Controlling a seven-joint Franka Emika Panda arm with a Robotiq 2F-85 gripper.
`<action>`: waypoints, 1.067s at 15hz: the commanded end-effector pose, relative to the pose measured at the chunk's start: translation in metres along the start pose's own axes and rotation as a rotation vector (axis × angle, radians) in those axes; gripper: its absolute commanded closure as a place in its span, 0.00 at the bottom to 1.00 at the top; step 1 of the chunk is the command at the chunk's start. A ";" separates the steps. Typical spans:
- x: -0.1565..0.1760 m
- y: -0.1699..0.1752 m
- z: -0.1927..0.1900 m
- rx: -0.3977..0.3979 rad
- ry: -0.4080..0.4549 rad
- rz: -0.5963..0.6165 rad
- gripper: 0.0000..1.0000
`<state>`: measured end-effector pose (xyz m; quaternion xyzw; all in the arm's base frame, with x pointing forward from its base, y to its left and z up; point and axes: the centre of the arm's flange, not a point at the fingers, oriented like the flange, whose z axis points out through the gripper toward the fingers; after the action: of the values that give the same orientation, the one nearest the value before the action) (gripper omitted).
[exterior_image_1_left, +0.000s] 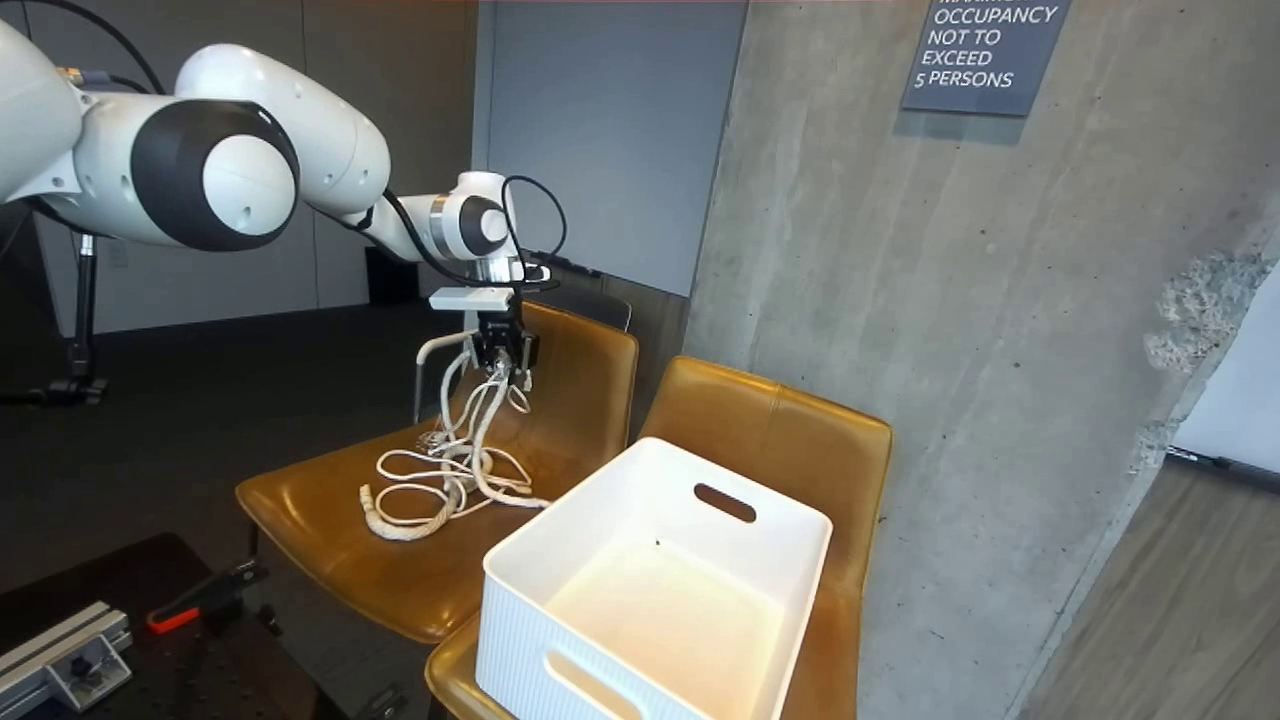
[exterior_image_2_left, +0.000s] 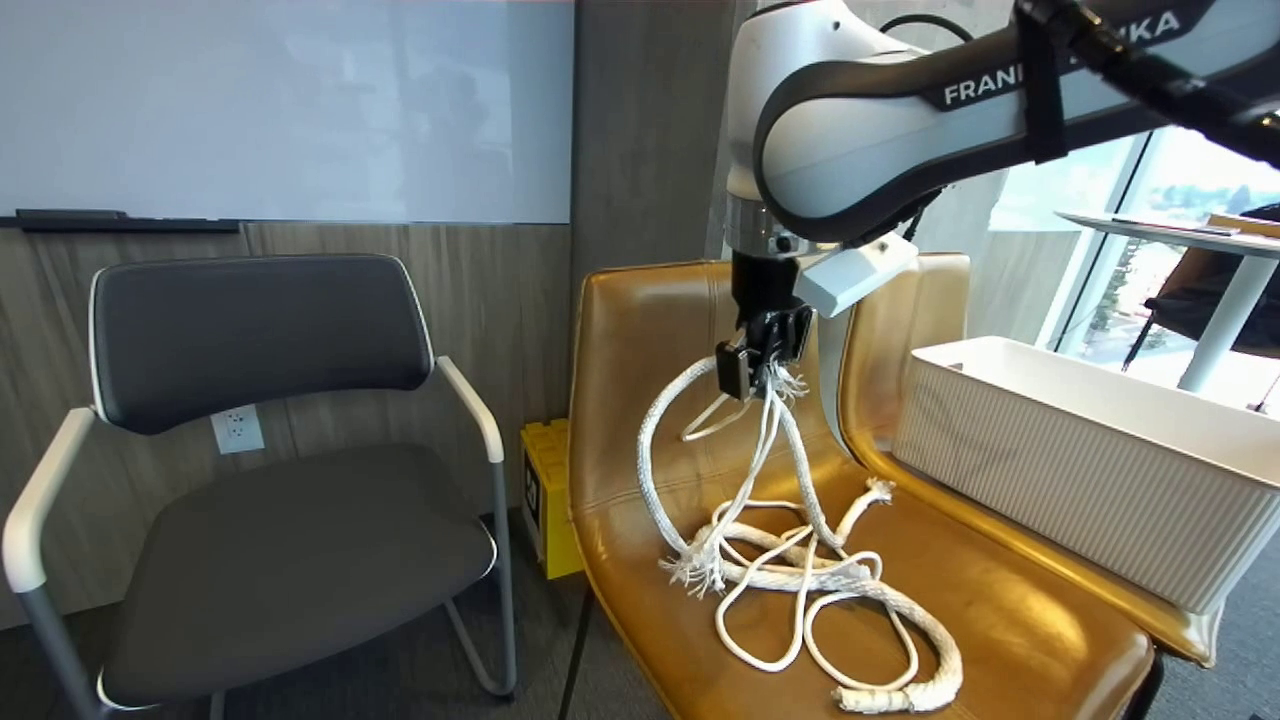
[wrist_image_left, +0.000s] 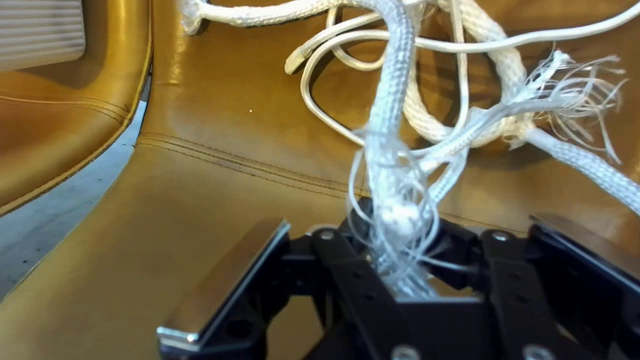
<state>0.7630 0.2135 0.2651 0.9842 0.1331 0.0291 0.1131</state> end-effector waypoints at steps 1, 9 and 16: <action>-0.074 0.024 -0.012 0.005 -0.009 0.086 0.96; -0.121 0.006 -0.057 -0.042 -0.065 0.110 0.96; -0.136 0.033 -0.036 -0.099 -0.059 0.134 0.58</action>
<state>0.6537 0.1778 0.3040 0.9844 0.0728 0.0013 0.1602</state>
